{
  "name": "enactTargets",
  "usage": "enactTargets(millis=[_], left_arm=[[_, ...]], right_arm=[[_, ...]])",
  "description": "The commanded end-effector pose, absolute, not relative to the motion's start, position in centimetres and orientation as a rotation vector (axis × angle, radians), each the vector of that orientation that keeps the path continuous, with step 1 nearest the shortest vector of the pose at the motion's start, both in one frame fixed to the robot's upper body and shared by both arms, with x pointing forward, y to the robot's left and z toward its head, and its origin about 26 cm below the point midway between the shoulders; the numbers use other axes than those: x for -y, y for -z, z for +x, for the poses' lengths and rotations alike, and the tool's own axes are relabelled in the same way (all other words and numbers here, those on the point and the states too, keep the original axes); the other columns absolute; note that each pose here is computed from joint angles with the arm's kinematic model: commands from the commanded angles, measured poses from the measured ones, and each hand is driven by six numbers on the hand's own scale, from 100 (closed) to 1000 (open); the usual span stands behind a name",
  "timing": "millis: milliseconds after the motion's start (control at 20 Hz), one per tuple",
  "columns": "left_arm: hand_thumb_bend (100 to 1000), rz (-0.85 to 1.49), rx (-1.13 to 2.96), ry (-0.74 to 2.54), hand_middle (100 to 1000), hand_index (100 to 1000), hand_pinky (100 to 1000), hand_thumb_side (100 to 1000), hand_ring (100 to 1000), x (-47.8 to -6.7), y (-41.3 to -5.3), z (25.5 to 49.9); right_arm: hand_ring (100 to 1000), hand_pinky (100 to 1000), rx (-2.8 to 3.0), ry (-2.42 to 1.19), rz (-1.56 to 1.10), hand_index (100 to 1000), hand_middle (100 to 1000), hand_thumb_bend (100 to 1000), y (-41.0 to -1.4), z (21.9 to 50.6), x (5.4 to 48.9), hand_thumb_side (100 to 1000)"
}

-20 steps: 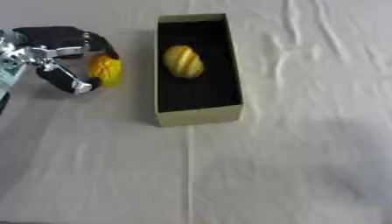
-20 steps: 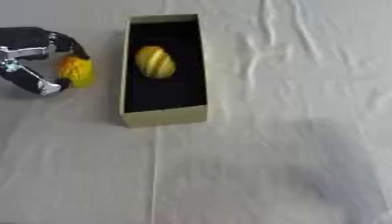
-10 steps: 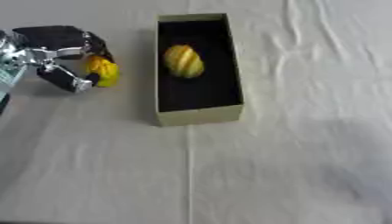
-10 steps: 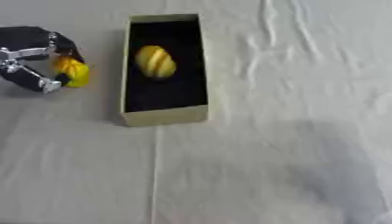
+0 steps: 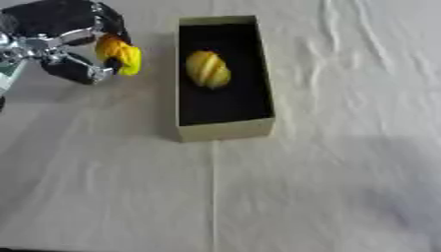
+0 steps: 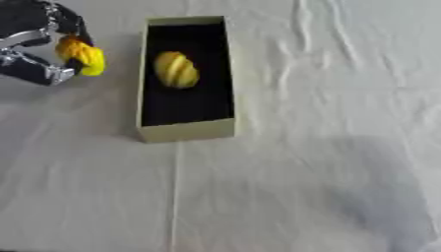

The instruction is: Pick up objects on the table and place them in the box.

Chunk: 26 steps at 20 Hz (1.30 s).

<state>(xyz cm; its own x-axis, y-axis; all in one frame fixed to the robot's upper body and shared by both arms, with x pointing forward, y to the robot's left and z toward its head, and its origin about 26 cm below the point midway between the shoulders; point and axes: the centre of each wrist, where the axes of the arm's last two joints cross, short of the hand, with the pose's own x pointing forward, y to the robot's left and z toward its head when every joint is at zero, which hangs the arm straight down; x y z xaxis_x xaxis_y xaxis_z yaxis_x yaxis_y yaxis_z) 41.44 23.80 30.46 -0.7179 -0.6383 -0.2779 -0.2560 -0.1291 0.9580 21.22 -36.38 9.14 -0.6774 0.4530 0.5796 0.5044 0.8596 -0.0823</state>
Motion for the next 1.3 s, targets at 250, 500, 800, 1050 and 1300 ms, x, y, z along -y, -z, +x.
enactTargets(millis=[250,500,800,1050,1300], left_arm=[[100,0.779,2.181,1.879,572,680,645,245,644,-20.3,-35.6,37.3],[100,0.579,2.242,1.842,571,680,643,306,640,-17.6,-36.4,36.7],[100,0.470,2.194,1.797,571,681,648,359,635,-15.8,-34.8,38.7],[100,0.464,2.129,1.800,576,685,652,327,642,-15.1,-32.7,40.6],[100,0.563,2.057,1.863,590,696,671,196,666,-14.9,-30.6,41.9]], right_arm=[[737,900,2.448,0.111,-0.700,766,676,100,-9.7,20.9,36.7,583],[737,900,2.452,0.107,-0.691,766,675,100,-9.7,20.9,36.7,593],[737,900,2.458,0.114,-0.676,765,675,100,-10.1,21.2,36.8,584],[737,900,2.458,0.122,-0.668,765,674,100,-10.2,21.3,36.9,585],[737,900,2.459,0.130,-0.661,766,674,100,-10.2,21.3,36.9,586]])
